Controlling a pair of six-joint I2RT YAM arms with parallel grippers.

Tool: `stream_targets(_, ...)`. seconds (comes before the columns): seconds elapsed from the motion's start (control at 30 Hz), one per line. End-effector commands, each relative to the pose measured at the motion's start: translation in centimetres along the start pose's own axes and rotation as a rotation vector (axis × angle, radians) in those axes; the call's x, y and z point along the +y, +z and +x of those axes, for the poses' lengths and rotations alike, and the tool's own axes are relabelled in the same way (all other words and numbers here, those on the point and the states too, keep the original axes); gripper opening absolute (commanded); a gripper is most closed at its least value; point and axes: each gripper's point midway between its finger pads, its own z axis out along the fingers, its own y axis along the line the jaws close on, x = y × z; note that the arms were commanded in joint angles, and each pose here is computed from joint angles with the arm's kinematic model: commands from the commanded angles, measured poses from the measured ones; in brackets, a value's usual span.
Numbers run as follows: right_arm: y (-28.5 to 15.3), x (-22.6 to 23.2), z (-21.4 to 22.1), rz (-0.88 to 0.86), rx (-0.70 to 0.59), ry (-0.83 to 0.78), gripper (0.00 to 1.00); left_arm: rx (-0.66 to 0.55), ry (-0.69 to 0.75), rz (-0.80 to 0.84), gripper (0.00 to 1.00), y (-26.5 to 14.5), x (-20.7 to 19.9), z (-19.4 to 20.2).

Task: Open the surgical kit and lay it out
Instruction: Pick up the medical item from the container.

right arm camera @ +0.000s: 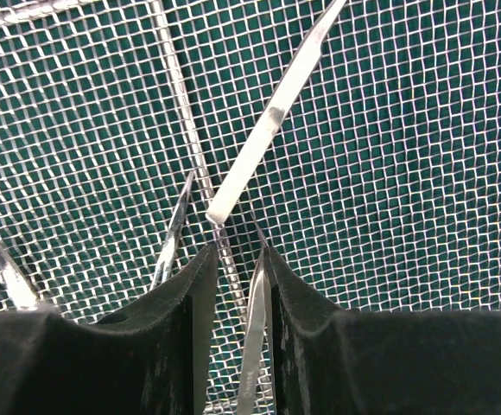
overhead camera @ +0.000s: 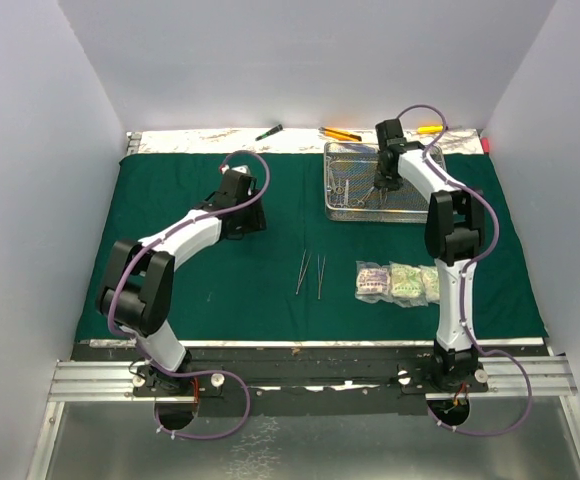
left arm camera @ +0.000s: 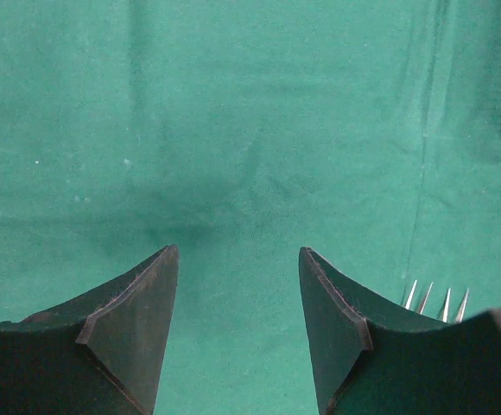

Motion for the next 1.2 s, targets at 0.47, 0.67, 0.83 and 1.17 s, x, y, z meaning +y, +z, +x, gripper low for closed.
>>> stream_targets(0.47,1.6,-2.5,2.0,0.036,0.071,-0.008,0.31,-0.035,0.048,0.047,0.59,0.9,-1.8,-2.8)
stream_targets(0.67,1.7,-2.4,2.9,-0.004,0.092,-0.055,0.23,-0.049,0.053,0.056,0.59,0.7,-2.2,-3.4)
stream_targets(0.83,0.8,-3.0,2.2,0.009,0.062,-0.078,0.03,-0.064,0.065,0.067,0.59,0.4,-2.5,-4.1)
stream_targets(1.17,-6.5,-3.8,-5.5,0.023,-0.214,0.056,0.01,-0.145,0.102,0.163,0.59,-0.9,-5.7,-8.7)
